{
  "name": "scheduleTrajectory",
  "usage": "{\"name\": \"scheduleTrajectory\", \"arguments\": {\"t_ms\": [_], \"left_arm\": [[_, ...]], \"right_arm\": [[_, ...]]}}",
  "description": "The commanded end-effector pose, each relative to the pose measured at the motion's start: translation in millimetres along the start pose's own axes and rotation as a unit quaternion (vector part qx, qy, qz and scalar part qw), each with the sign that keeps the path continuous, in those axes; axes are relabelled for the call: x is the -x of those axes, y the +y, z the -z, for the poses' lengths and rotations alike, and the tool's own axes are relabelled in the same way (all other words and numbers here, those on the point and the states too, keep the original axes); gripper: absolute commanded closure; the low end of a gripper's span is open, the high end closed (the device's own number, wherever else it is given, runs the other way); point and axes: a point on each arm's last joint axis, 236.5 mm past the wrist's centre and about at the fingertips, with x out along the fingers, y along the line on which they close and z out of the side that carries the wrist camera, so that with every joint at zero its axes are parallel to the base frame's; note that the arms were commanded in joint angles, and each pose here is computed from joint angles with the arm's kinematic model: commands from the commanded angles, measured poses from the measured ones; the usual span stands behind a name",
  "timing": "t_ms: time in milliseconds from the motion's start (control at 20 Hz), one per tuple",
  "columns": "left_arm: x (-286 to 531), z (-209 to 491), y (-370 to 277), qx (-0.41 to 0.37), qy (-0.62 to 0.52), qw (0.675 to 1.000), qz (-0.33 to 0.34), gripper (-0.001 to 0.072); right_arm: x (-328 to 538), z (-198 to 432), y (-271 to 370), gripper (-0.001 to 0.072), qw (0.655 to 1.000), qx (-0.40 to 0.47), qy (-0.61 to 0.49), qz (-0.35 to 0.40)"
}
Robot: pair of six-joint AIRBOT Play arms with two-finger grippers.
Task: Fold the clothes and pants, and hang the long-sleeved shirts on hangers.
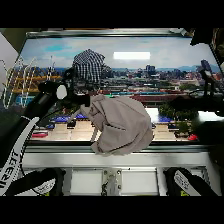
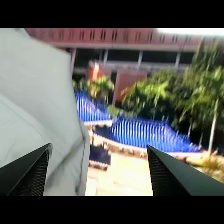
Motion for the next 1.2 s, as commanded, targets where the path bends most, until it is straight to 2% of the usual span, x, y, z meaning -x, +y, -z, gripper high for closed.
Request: {"name": "scheduleTrajectory", "arguments": {"t_ms": [0,100,200,350,550,600,650,700,750,800,850,1000,1150], "left_arm": [[-37,15,50,0.132,0.023,0.991,0.032,-0.0001],[-47,3,48,0.174,0.003,0.981,0.09,-0.0001],[-57,-7,39,0.18,0.003,0.976,0.122,-0.0001],[-76,-13,21,0.157,0.03,0.979,0.13,-0.0001],[-97,-16,-9,0.123,0.069,0.98,0.138,0.0],[-102,-17,-14,0.118,0.074,0.981,0.138,0.0034],[-105,-17,-17,0.115,0.078,0.981,0.139,0.0233],[-107,-18,-19,0.113,0.08,0.981,0.139,0.044],[-106,-20,-20,0.111,0.081,0.981,0.14,0.0636],[-102,-23,-19,0.109,0.081,0.981,0.14,0.0692],[-94,-29,-18,0.108,0.079,0.98,0.144,0.0692],[-17,-85,-9,0.075,0.002,0.983,0.17,0.0692],[133,-144,-10,0.021,-0.153,0.969,0.192,0.0692]], "right_arm": [[-33,47,-13,0.0066,0.996,-0.053,0.071,-0.011],[-50,71,-14,0.0067,0.991,-0.077,0.104,-0.024],[-66,92,-11,0.0068,0.984,-0.107,0.134,-0.044],[-87,120,-1,0.0068,0.973,-0.128,0.182,-0.067],[-113,141,29,0.0068,0.963,-0.104,0.233,-0.092],[-119,142,39,0.0068,0.962,-0.099,0.235,-0.099],[-124,142,49,0.0096,0.962,-0.093,0.235,-0.105],[-129,141,56,0.0231,0.963,-0.084,0.232,-0.108],[-132,140,62,0.0416,0.965,-0.073,0.229,-0.109],[-133,137,65,0.0613,0.966,-0.064,0.226,-0.108],[-131,129,67,0.0691,0.968,-0.057,0.219,-0.108],[-97,55,63,0.0692,0.985,-0.005,0.142,-0.095],[3,-60,77,0.0693,0.995,0.076,-0.009,-0.071]]}}
